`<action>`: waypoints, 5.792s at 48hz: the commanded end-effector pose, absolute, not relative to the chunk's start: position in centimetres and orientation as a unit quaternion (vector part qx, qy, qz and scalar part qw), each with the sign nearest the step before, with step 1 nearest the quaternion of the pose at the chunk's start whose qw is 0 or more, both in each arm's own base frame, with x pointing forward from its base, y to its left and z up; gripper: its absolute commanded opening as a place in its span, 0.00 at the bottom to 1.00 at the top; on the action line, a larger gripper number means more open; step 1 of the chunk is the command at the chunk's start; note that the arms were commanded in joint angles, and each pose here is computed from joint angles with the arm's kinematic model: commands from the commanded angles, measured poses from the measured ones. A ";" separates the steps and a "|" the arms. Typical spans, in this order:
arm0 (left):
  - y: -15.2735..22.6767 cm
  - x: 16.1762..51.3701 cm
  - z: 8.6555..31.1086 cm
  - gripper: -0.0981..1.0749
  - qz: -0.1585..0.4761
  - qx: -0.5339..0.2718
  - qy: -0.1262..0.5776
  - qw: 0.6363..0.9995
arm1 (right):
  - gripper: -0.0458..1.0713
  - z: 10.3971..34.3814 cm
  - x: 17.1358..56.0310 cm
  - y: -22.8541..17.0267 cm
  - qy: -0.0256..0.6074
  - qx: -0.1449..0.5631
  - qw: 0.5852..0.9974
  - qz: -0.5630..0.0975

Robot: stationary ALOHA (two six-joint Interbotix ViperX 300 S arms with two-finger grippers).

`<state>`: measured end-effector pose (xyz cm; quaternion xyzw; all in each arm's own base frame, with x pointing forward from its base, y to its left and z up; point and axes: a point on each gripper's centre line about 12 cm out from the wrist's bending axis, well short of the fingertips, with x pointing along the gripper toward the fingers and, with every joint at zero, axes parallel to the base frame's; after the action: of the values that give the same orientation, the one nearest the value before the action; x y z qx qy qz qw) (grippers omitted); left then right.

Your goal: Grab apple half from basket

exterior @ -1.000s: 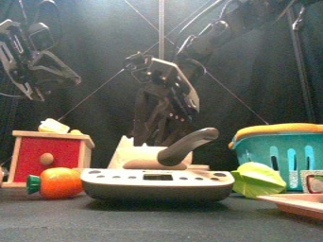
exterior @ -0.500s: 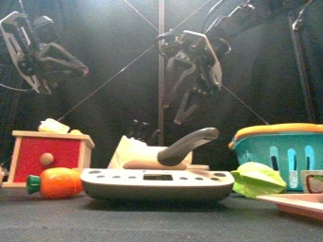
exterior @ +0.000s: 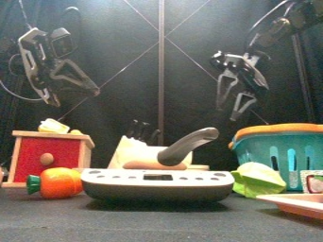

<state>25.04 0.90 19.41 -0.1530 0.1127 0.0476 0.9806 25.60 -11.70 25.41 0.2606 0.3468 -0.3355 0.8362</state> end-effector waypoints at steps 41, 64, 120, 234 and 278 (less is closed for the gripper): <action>1.5 26.8 18.9 0.50 0.053 -0.137 0.127 0.981 | 0.95 18.3 20.1 -17.8 0.432 0.394 0.662 -0.469; 1.5 26.7 18.8 0.50 0.055 -0.140 0.129 0.980 | 0.95 14.4 20.0 -18.1 0.457 0.397 0.643 -0.469; 1.5 26.4 18.3 0.50 0.057 -0.142 0.137 0.979 | 0.85 10.2 19.2 -18.9 0.479 0.389 0.629 -0.472; 1.5 26.2 18.0 0.50 0.058 -0.142 0.146 0.977 | 0.88 12.3 19.8 -18.5 0.441 0.379 0.670 -0.463; 1.5 26.0 17.7 0.50 0.059 -0.142 0.150 0.977 | 0.58 11.8 20.0 -19.2 0.433 0.371 0.679 -0.462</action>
<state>25.79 1.41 17.38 -0.1423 0.1564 0.0578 0.9757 20.09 -19.11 11.71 0.3720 0.4304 -0.4604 0.6814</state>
